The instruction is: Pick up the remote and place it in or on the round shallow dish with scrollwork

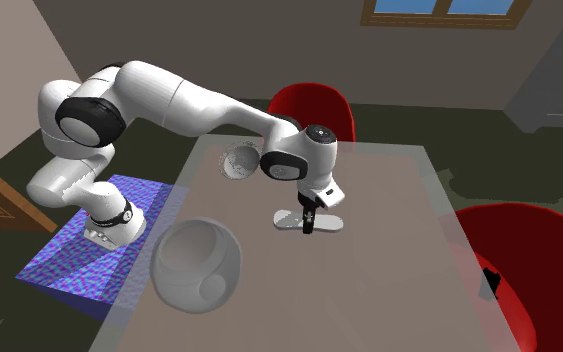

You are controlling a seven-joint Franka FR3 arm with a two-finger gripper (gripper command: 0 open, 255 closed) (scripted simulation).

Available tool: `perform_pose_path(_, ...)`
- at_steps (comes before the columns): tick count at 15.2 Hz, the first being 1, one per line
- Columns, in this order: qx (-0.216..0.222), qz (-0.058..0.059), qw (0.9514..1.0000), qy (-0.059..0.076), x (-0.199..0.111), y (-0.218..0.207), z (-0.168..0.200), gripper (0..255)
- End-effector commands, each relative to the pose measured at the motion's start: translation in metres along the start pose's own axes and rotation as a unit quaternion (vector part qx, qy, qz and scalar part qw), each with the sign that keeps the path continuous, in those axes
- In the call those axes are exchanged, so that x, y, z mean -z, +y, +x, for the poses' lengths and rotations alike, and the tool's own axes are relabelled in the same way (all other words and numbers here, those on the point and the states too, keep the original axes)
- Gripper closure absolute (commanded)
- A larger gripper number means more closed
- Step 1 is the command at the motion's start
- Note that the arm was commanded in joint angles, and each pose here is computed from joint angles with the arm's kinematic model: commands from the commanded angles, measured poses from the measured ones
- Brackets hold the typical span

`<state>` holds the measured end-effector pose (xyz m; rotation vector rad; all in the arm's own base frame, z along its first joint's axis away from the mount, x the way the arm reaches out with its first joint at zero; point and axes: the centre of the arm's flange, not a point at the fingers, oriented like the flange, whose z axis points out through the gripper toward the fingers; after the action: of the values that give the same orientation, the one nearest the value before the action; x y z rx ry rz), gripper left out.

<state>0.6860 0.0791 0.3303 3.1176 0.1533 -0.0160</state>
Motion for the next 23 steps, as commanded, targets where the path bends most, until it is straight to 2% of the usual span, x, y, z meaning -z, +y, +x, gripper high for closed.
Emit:
perform_pose_path(1,0.0,0.0,1.0,0.0,0.0,0.0,0.0,255)
perform_pose_path(23,0.0,0.0,1.0,0.0,0.116,0.002,-0.001,255)
